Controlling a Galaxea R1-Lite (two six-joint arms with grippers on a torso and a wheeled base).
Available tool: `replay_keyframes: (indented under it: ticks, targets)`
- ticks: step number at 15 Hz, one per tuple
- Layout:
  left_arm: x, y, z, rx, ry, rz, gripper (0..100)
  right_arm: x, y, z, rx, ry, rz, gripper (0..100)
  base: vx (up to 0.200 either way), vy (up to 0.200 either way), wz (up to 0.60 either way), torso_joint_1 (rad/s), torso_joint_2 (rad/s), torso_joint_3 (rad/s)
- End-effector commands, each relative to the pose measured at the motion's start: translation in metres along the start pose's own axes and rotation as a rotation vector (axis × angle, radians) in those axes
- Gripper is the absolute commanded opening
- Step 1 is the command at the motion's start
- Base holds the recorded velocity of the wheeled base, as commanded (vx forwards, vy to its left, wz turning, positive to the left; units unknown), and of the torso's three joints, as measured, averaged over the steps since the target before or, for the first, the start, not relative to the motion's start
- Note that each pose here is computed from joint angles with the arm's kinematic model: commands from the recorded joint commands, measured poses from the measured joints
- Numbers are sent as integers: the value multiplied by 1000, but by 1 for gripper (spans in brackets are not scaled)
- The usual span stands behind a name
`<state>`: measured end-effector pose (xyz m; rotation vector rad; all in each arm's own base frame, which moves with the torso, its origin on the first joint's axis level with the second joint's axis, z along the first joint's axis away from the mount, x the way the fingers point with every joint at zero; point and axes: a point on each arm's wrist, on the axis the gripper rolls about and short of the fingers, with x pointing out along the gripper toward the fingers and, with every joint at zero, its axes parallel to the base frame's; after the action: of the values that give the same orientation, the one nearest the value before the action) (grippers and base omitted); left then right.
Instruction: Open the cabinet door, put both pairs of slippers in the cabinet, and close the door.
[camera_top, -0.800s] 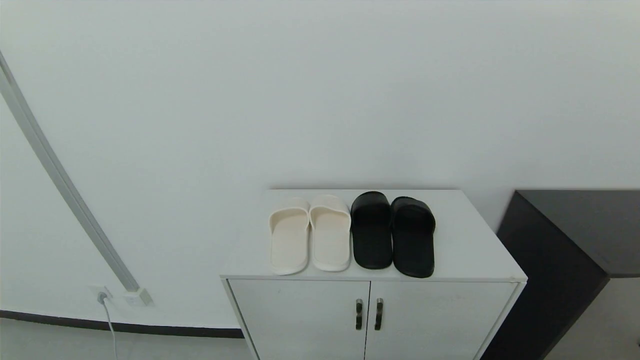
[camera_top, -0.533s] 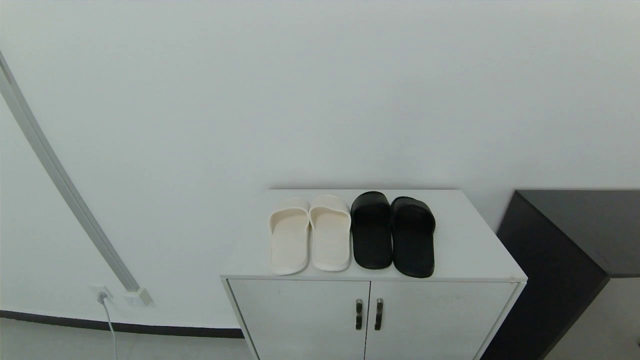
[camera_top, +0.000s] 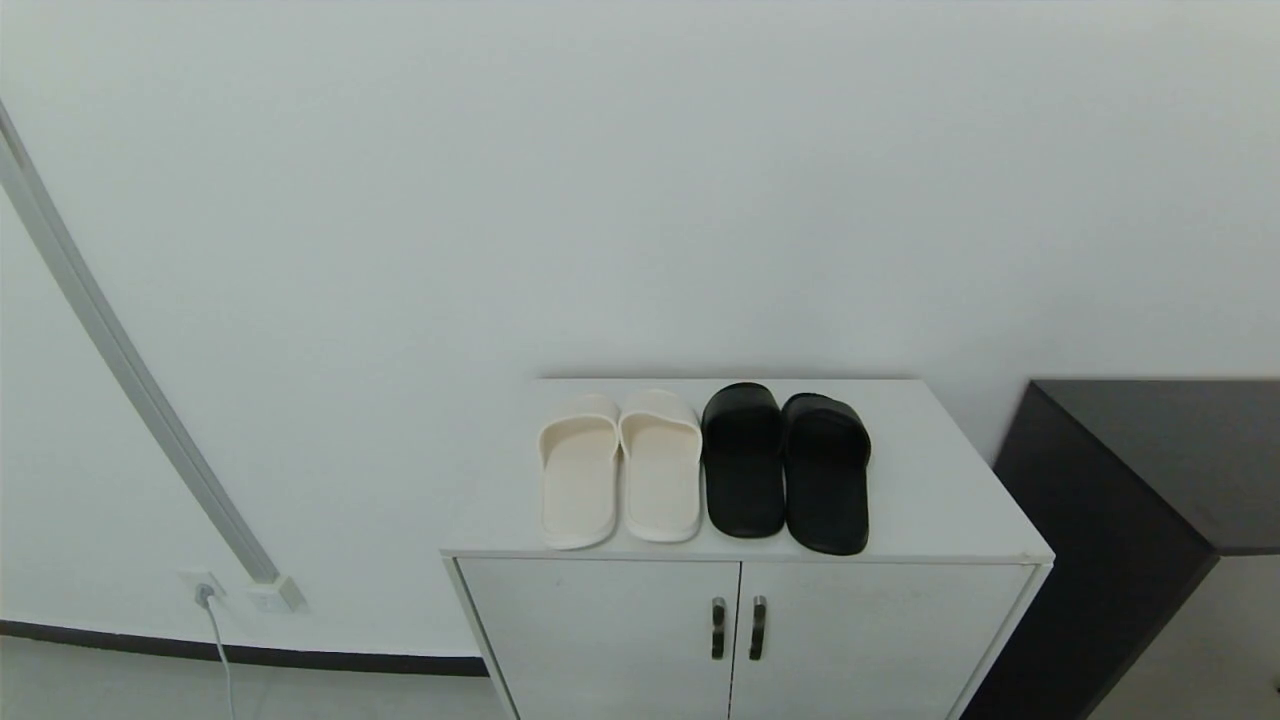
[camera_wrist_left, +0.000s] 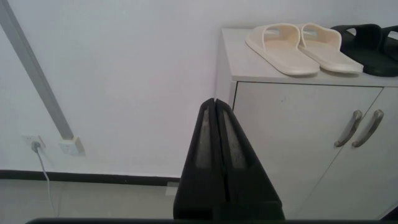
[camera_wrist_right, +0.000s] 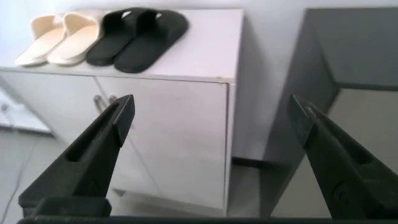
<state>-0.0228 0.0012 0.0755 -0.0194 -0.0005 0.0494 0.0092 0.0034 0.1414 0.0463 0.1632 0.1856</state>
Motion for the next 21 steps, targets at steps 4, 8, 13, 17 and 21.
replay_keyframes:
  ticks: [4,8,13,17,21]
  targets:
    - [0,0,0,-1,0,-3,0,96,30,86,-38,157,209,100,0,0,0,0,0,0]
    - [0,0,0,-1,0,-3,0,141,92,113,46,191,203,100,0,0,0,0,0,0]
    - [0,0,0,-1,0,-3,0,205,149,101,28,188,123,100,0,0,0,0,0,0]
    - [0,0,0,-2,0,-3,0,254,181,69,47,169,25,100,0,0,0,0,0,0]
    - [0,0,0,-2,0,-3,0,286,193,46,52,132,-31,100,0,0,0,0,0,0]
